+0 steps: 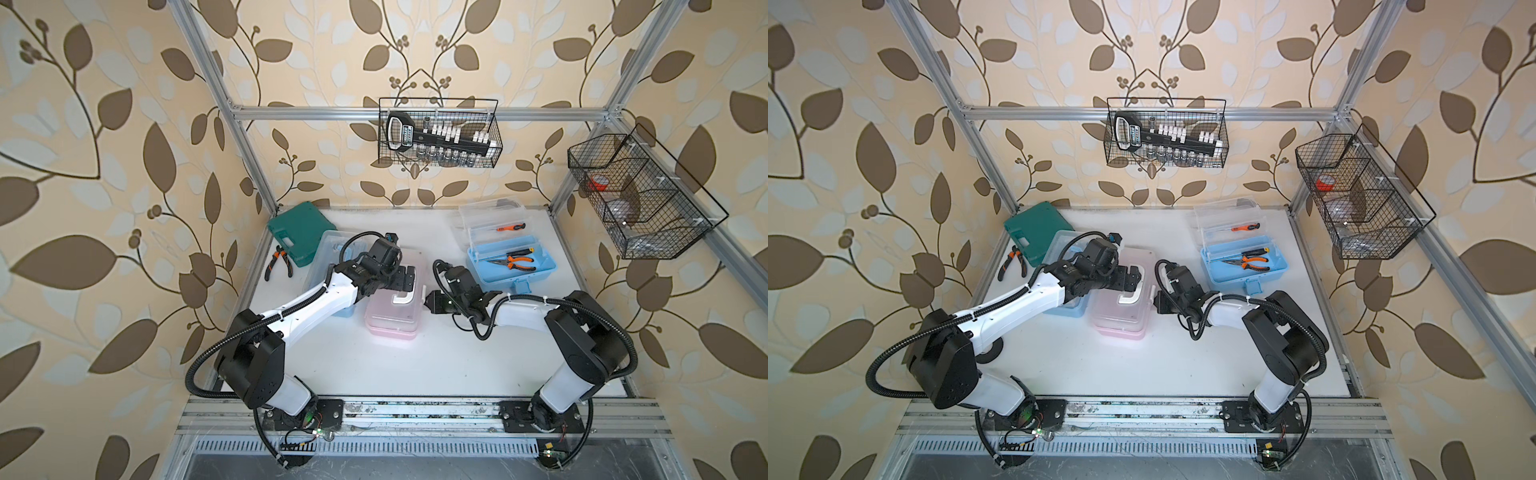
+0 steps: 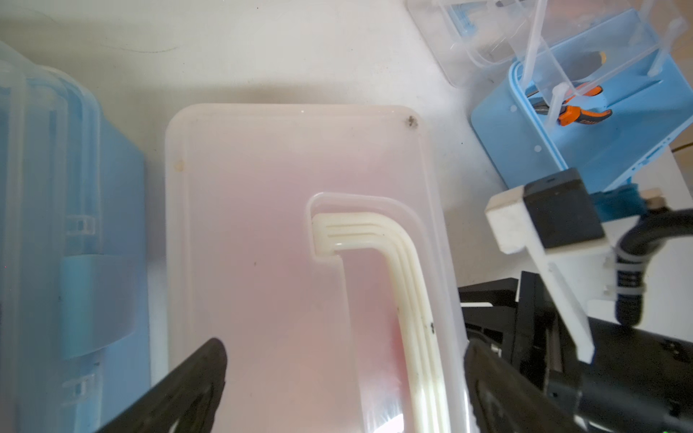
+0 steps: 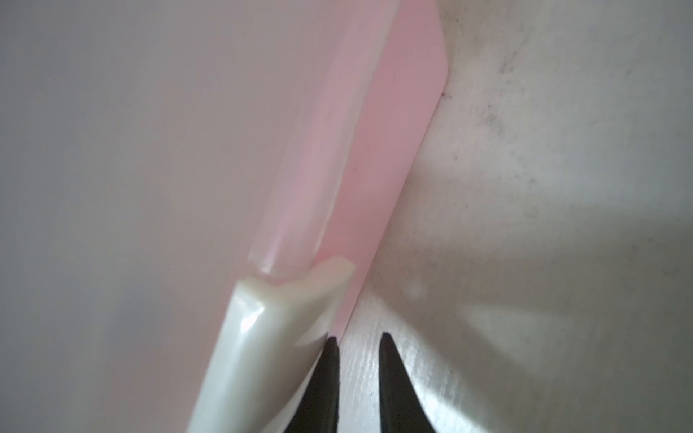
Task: Close toolboxes
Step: Fasten the toolbox latch on the toolbox, then move the toolbox to the center of the board.
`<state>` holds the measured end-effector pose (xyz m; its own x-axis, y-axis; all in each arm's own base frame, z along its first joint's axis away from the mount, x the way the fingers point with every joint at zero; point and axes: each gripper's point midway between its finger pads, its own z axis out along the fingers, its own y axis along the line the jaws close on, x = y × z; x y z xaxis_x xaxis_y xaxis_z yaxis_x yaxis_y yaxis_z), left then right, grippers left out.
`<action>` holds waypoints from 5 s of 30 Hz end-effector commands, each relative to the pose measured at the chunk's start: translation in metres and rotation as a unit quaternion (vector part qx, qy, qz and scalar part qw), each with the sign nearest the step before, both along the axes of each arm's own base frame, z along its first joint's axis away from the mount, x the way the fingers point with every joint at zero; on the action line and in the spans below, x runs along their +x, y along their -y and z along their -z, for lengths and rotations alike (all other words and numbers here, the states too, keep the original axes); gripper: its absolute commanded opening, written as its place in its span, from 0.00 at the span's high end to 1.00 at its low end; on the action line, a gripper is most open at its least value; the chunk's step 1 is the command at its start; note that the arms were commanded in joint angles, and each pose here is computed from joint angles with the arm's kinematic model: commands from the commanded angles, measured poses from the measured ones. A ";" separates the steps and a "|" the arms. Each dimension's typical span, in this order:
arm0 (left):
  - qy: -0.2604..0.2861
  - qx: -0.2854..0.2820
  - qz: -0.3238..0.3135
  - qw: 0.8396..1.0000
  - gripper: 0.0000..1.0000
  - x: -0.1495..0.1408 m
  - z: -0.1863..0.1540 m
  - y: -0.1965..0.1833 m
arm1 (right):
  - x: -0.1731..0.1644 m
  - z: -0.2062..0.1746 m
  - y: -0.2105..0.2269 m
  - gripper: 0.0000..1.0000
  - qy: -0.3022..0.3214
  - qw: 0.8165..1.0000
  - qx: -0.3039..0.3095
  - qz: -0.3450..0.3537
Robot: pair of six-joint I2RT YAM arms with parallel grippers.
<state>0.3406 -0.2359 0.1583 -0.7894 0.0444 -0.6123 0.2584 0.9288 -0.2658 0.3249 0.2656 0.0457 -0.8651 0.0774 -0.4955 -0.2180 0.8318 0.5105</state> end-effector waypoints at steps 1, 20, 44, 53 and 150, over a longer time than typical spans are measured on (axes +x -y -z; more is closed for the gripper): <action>-0.167 0.039 -0.003 0.985 0.01 -0.058 0.076 -0.019 | 0.009 -0.030 -0.030 0.81 0.029 0.997 0.068 -0.034; -0.132 0.051 0.002 0.990 0.01 -0.049 0.048 -0.022 | 0.000 -0.042 0.032 0.54 0.062 0.998 -0.021 -0.002; 0.028 0.027 -0.041 0.998 0.01 -0.062 -0.078 -0.068 | -0.089 -0.063 -0.024 0.08 0.161 0.975 -0.100 -0.116; 0.040 0.023 -0.052 0.998 0.01 -0.074 -0.083 -0.081 | -0.039 -0.068 -0.041 0.07 0.169 0.977 -0.115 -0.062; -0.044 -0.034 0.072 0.996 0.01 -0.090 -0.003 0.011 | 0.107 -0.147 0.124 0.36 0.104 0.979 -0.133 0.112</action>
